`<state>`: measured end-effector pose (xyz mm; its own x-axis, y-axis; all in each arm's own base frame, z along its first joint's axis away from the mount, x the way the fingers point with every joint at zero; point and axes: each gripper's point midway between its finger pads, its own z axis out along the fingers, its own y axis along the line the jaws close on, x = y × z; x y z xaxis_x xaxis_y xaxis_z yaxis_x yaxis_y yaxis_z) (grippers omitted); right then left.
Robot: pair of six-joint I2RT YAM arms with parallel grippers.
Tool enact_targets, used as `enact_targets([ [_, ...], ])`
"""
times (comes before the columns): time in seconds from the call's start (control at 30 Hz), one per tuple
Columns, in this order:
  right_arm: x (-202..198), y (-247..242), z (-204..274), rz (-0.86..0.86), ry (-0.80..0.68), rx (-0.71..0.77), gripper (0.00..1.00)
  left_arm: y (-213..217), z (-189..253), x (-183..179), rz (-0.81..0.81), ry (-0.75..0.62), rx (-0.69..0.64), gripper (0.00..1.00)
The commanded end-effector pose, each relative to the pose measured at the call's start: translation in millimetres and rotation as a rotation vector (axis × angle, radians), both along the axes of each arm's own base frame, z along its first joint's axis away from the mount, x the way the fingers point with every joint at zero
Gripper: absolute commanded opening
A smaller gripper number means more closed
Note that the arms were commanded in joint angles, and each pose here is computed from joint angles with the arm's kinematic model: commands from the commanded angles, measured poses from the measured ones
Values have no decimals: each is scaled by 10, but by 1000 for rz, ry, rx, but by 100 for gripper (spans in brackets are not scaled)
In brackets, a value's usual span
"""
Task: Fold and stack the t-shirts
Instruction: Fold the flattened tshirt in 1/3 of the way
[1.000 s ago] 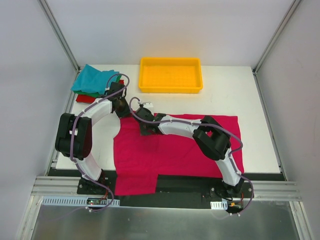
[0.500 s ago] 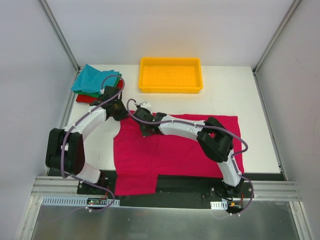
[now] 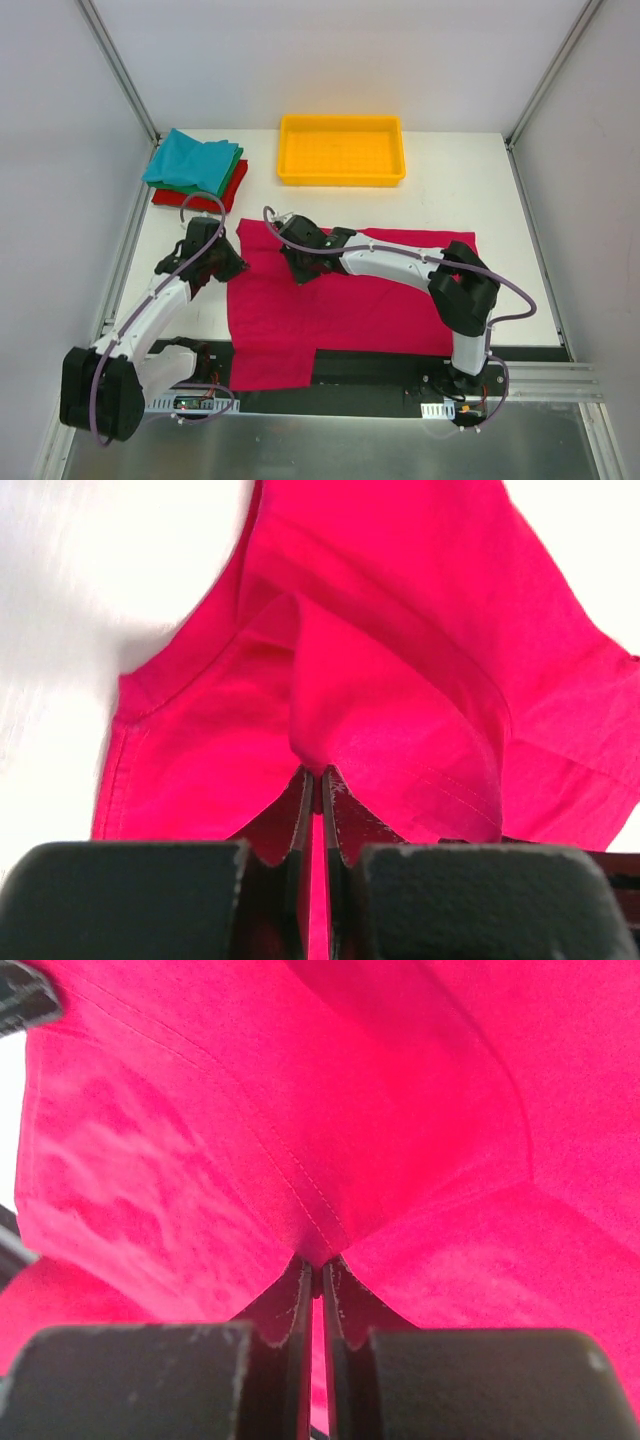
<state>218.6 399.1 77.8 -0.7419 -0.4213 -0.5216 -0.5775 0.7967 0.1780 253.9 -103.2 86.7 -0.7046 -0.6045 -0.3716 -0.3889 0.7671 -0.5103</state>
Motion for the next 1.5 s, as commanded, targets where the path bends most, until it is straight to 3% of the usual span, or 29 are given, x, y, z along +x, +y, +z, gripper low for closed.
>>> enact_targets([
  [0.0, -357, -54, 116, 112, 92, 40, 1, -35, -53, -225, 7, 6, -57, 0],
  [0.43, -621, -321, -217, 116, 190, -51, 9, -19, -502, -772, -8, 171, -74, 1],
  [0.57, -693, -337, -262, 130, 215, -36, 16, -5, -508, -832, -20, 164, -69, 12],
  [0.67, -747, -352, -218, 147, 223, -19, 33, 9, -462, -881, -18, 151, -72, 32],
  [0.77, -781, -384, -68, 152, 213, 13, 57, 20, -362, -897, -8, 116, -80, 67],
  [0.83, -761, -449, 50, 139, 181, 20, 81, 24, -223, -847, -6, 63, -84, 97],
  [0.87, -743, -503, 93, 130, 163, 14, 87, 22, -150, -816, -4, 38, -88, 99],
  [0.9, -700, -560, 156, 112, 137, 12, 97, 15, -56, -769, -1, 8, -95, 99],
  [1.17, 60, -1594, 393, -273, 30, 18, 96, -166, 566, -108, -69, -117, -97, 99],
  [1.37, 721, -2727, 329, -600, 25, 16, 96, -367, 430, 639, -113, -64, -72, 99],
  [1.47, 1036, -3094, 311, -675, 56, 45, 96, -422, 245, 998, -126, -27, -37, 99],
])
